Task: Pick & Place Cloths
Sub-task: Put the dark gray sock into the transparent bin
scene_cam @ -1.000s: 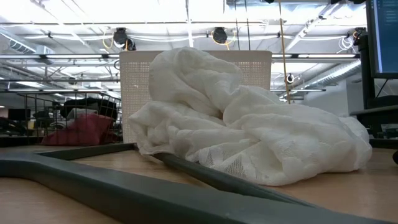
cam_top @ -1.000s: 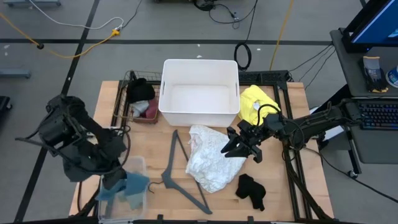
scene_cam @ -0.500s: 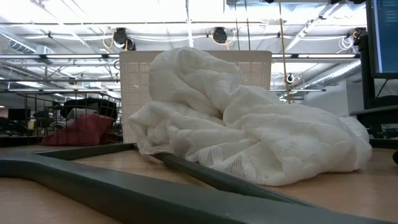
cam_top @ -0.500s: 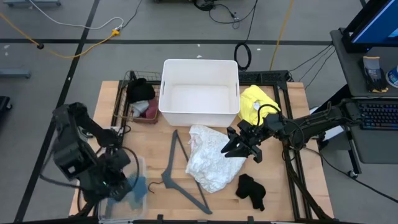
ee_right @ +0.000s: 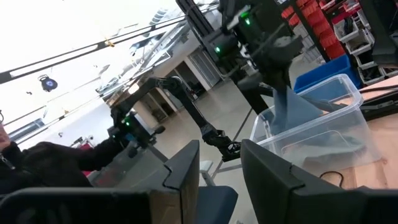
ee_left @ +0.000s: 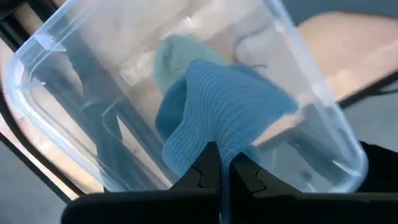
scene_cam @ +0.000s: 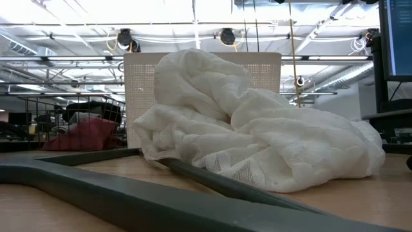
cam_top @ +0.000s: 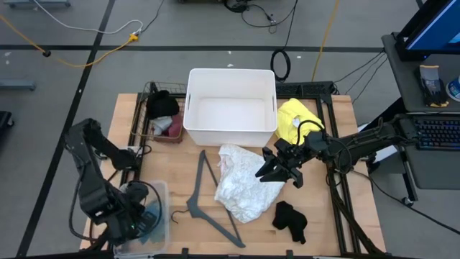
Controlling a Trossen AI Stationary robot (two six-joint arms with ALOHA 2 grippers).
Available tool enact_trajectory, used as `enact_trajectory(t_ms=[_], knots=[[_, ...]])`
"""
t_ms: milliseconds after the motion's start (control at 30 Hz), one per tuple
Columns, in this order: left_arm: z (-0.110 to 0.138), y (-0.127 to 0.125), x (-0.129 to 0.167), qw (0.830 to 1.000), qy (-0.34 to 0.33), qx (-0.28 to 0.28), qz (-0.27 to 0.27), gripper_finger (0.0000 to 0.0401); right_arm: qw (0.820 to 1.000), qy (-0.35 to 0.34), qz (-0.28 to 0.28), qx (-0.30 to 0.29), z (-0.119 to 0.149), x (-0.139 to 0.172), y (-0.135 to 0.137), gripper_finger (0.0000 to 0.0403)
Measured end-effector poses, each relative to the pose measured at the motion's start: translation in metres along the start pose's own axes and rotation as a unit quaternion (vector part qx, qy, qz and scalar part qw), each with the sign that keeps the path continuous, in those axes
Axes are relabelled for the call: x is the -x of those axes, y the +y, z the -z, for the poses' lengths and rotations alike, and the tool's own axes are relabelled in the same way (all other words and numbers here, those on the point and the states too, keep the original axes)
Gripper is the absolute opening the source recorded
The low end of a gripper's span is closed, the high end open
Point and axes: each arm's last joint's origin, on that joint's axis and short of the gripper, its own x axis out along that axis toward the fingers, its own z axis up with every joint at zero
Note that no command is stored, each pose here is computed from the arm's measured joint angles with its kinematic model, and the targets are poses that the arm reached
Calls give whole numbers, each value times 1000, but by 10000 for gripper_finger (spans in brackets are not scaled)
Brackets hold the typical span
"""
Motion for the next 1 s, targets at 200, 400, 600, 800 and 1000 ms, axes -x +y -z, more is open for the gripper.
enact_trajectory(t_ms=[200, 400, 600, 800, 1000], knots=[[2, 0, -37, 999, 23, 1, -30, 1, 1000, 0, 0, 0, 0, 0, 0, 110], [2, 1, -66, 998, 29, 31, -37, 21, 1000, 0, 0, 1, 0, 0, 0, 110], [2, 0, -69, 998, 27, 39, -33, 62, 1000, 1, -1, 2, 0, 0, 0, 110], [2, 0, -69, 998, 27, 35, -32, 146, 1000, 12, 6, -3, 2, 0, -2, 110], [4, 2, -68, 995, 73, 19, -57, 236, 999, 45, 19, -10, 8, 0, -5, 110]])
